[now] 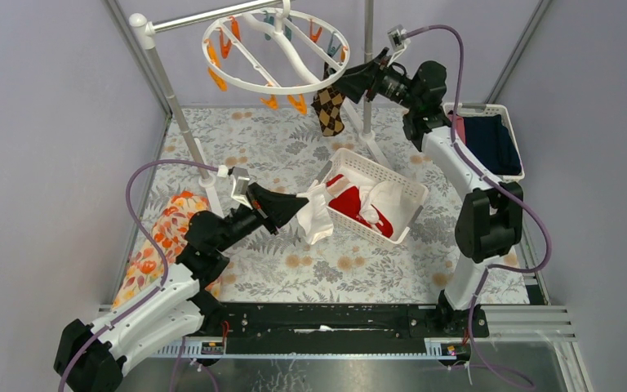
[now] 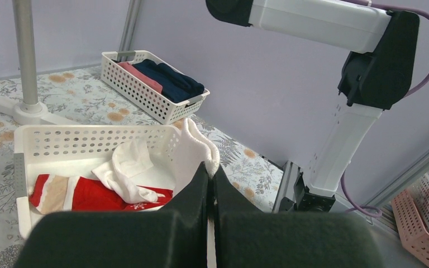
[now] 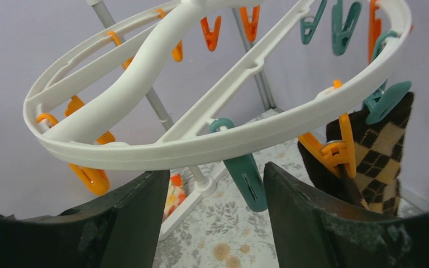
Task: Clip the socks to the hanger
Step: Open the clamp at the hanger.
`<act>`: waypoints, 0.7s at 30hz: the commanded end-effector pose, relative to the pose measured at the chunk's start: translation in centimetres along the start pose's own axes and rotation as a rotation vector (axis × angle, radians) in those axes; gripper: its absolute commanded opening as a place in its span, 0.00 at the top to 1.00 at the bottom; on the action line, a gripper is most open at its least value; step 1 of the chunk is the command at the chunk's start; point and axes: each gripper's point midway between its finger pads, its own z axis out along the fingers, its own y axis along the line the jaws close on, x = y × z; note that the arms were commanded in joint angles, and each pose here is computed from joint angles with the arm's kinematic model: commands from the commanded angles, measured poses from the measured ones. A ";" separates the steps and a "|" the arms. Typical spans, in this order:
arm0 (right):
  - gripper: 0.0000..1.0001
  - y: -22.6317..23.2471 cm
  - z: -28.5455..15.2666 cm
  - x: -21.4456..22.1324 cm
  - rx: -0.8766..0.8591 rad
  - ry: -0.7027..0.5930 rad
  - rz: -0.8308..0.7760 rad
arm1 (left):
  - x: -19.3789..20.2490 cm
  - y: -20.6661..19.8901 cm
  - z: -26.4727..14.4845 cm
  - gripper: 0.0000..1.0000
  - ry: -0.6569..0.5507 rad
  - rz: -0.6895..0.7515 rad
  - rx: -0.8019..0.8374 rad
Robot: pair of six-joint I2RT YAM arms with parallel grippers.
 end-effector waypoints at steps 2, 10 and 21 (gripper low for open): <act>0.27 1.5 -1.2 -2.7 0.072 -0.026 -0.159 | -0.9 -0.5 0.1 1.00 -0.039 0.034 0.027; 0.21 1.6 -4.2 -2.3 0.201 -0.011 -0.275 | -1.3 0.4 0.2 1.00 -0.058 0.048 -0.015; 0.18 2.1 -6.7 -3.3 0.312 -0.081 -0.326 | -4.4 0.1 1.7 1.00 -0.093 0.091 -0.043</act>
